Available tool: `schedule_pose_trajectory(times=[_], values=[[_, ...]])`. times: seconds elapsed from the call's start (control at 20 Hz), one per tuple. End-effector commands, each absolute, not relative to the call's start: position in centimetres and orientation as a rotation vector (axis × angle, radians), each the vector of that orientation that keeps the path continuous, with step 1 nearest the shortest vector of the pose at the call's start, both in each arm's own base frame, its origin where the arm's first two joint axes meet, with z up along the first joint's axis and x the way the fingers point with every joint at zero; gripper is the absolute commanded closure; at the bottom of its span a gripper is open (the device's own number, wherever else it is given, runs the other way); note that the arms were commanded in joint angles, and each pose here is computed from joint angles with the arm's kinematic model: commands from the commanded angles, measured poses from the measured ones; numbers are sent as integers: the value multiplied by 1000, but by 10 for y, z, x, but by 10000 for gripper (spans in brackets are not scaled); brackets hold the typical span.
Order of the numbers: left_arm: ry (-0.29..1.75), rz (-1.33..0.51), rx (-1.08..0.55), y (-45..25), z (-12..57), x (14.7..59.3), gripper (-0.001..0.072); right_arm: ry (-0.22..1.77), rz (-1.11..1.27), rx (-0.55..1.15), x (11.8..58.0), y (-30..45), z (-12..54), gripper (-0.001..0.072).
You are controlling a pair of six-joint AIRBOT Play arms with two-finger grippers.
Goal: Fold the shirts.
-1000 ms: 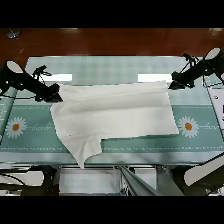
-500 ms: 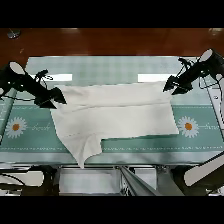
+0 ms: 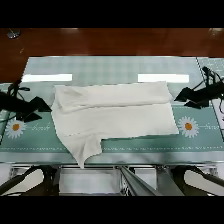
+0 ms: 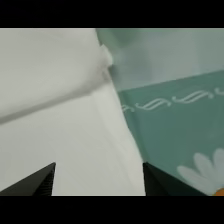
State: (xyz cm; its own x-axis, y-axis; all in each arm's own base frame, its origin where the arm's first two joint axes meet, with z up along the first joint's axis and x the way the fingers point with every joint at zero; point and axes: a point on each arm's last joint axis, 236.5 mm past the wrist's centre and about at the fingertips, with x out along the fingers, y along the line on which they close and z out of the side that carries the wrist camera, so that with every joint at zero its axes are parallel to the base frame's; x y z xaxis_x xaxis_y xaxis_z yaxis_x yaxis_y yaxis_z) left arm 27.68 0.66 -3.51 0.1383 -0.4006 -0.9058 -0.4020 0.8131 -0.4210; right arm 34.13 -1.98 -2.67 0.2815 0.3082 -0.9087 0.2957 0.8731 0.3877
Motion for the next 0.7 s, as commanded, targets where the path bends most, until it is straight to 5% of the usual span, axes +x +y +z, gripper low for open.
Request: schedule_pose_trajectory(times=[0.0, 0.35, 0.65], values=[[1360, -35, -897, -18, -42, 245, 7, 1090, 135, 740, 322, 22, -5, 82], [1489, -21, -895, -46, -88, 181, 7, 1058, 225, 842, 317, 48, 12, 83], [1535, -119, -831, -73, -88, 174, 8, 1096, 287, 800, 305, 56, 11, 83]])
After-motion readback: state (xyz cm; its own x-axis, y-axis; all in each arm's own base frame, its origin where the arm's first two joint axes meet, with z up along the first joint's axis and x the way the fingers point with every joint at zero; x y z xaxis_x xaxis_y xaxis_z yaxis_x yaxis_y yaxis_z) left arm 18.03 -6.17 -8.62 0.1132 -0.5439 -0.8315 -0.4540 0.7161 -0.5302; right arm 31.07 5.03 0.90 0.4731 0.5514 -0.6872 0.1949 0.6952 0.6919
